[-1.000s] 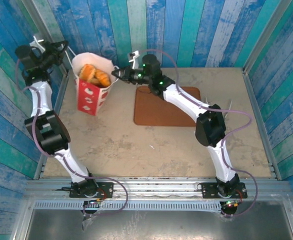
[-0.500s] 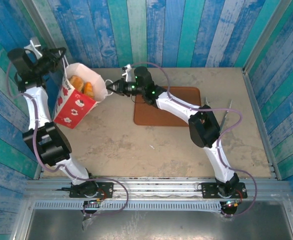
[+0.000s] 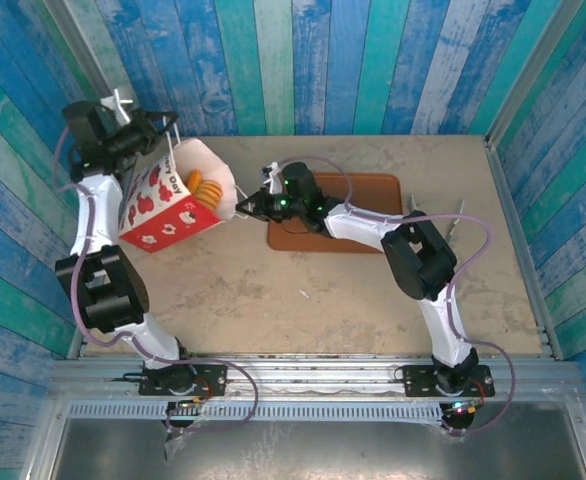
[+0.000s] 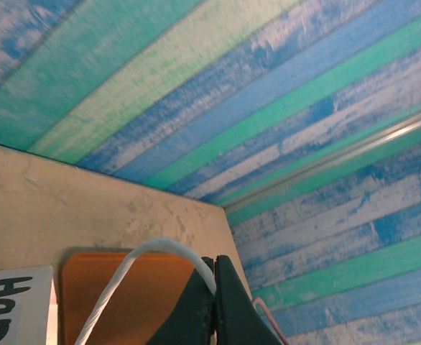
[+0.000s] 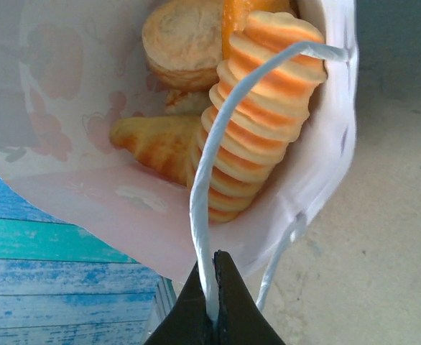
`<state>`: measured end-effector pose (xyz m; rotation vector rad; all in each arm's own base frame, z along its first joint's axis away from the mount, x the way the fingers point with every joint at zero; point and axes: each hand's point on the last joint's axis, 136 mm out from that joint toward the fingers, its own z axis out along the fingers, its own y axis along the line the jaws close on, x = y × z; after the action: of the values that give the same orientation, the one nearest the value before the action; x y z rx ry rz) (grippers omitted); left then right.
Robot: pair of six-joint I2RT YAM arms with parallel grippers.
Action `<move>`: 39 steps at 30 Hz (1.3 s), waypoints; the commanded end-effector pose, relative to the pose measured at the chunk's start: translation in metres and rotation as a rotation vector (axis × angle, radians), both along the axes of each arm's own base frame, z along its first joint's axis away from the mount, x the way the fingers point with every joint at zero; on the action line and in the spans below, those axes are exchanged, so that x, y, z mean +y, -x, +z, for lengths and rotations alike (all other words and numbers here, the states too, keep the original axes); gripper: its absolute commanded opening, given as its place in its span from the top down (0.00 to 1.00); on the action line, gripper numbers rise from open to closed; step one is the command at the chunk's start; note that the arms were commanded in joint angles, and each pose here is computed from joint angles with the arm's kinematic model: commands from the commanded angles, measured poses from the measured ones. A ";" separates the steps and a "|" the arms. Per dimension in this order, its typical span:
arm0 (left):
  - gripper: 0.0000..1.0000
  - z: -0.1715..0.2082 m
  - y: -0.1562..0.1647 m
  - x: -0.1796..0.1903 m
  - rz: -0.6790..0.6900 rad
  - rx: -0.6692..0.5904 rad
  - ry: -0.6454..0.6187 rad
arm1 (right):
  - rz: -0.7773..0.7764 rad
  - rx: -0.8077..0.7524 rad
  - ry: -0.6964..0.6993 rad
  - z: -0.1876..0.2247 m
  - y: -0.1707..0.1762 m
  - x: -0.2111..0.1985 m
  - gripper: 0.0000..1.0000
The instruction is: Take the fake bread out of the paper bag
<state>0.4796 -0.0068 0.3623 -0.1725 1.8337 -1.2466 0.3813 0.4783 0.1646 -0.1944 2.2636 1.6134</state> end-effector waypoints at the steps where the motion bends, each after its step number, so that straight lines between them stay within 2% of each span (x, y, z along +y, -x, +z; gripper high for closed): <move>1: 1.00 0.010 0.018 -0.020 -0.050 -0.051 -0.041 | -0.022 -0.033 -0.030 0.013 0.001 -0.010 0.97; 11: 1.00 -0.032 0.022 -0.067 -0.149 0.013 -0.048 | -0.071 0.038 0.055 -0.044 0.009 -0.040 0.95; 14: 1.00 -0.046 0.023 -0.077 -0.161 0.041 -0.054 | -0.078 0.061 0.063 -0.057 0.011 -0.048 0.92; 22: 1.00 -0.068 0.034 -0.104 -0.207 0.083 -0.049 | -0.131 0.045 0.106 -0.064 0.010 -0.077 0.93; 29: 1.00 -0.071 0.042 -0.118 -0.221 0.081 -0.038 | -0.134 0.056 0.121 -0.069 0.015 -0.089 0.93; 31: 1.00 -0.074 0.042 -0.118 -0.215 0.091 -0.042 | -0.136 0.064 0.126 -0.073 0.015 -0.092 0.81; 34: 1.00 -0.077 0.044 -0.118 -0.211 0.100 -0.039 | -0.136 0.063 0.140 -0.074 0.016 -0.098 0.75; 36: 1.00 -0.078 0.046 -0.119 -0.211 0.099 -0.037 | -0.147 0.039 0.177 -0.069 0.017 -0.108 0.59; 39: 1.00 -0.077 0.049 -0.119 -0.209 0.100 -0.032 | -0.163 -0.027 0.269 -0.055 0.019 -0.127 0.46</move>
<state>0.4422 -0.1245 0.2517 -0.0902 2.0769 -1.3992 0.3606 0.3708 0.0822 -0.0186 2.4364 1.3452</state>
